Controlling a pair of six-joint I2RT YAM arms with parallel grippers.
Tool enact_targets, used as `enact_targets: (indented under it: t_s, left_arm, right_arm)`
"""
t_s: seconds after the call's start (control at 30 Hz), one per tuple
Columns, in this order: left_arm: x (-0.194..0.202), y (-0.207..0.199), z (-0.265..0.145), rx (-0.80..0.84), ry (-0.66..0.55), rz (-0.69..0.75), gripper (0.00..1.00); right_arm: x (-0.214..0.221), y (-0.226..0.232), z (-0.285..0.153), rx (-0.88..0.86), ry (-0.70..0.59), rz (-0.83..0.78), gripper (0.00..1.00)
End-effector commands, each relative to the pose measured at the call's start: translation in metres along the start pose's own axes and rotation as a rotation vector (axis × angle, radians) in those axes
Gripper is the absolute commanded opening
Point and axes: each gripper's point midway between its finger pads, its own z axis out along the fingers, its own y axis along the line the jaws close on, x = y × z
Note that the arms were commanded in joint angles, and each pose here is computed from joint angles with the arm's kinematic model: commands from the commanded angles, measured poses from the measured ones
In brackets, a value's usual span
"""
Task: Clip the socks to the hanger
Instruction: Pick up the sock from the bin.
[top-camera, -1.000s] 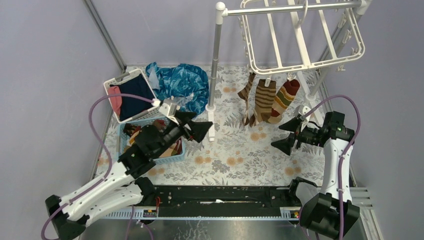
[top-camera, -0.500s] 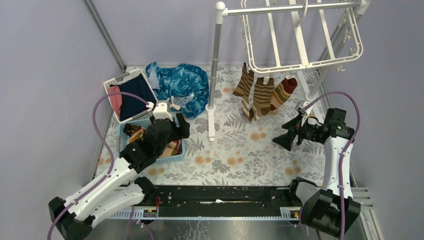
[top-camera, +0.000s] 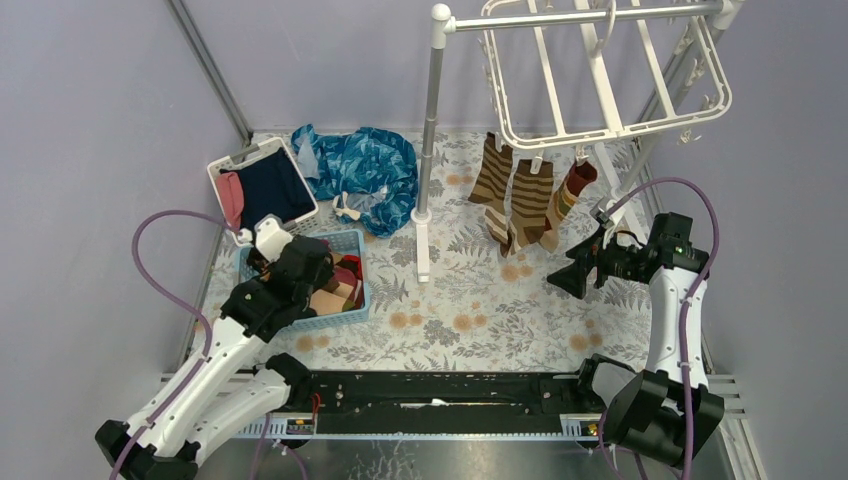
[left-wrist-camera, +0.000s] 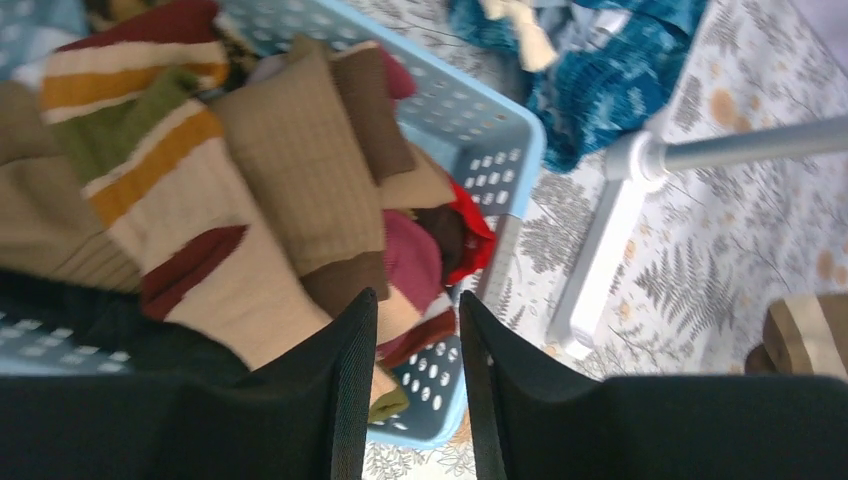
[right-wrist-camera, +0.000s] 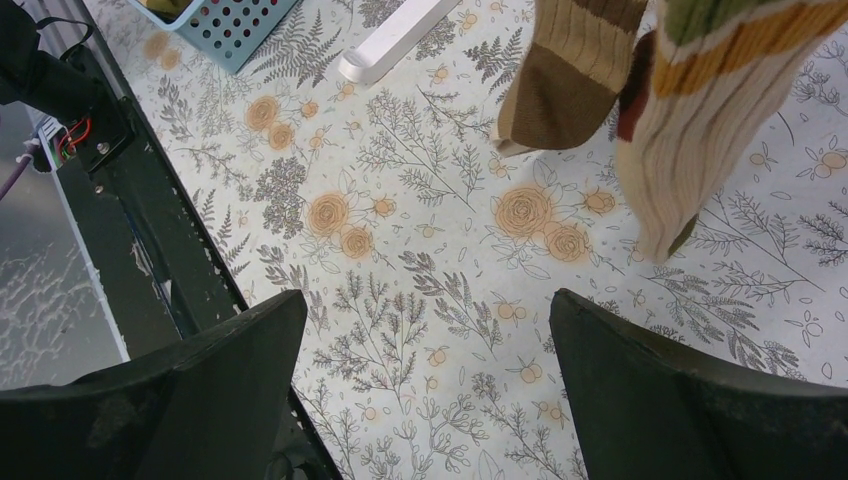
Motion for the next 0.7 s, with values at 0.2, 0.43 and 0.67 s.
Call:
enact_targets:
  t_s: [0.2, 0.43, 0.67]
  left_arm:
    - [0.0, 0.054, -0.006, -0.269, -0.04, -0.115, 0.39]
    - [0.008, 0.066, 0.006, -0.317, -0.069, -0.106, 0.3]
    - [0.02, 0.065, 0.023, -0.358, -0.037, -0.068, 0.39]
  right_arm:
    - [-0.008, -0.005, -0.004, 0.025, 0.01, -0.009, 1.0]
    - [-0.007, -0.006, -0.004, 0.026, 0.015, -0.004, 1.0]
    - [-0.005, -0.006, -0.004, 0.025, 0.021, -0.002, 1.0]
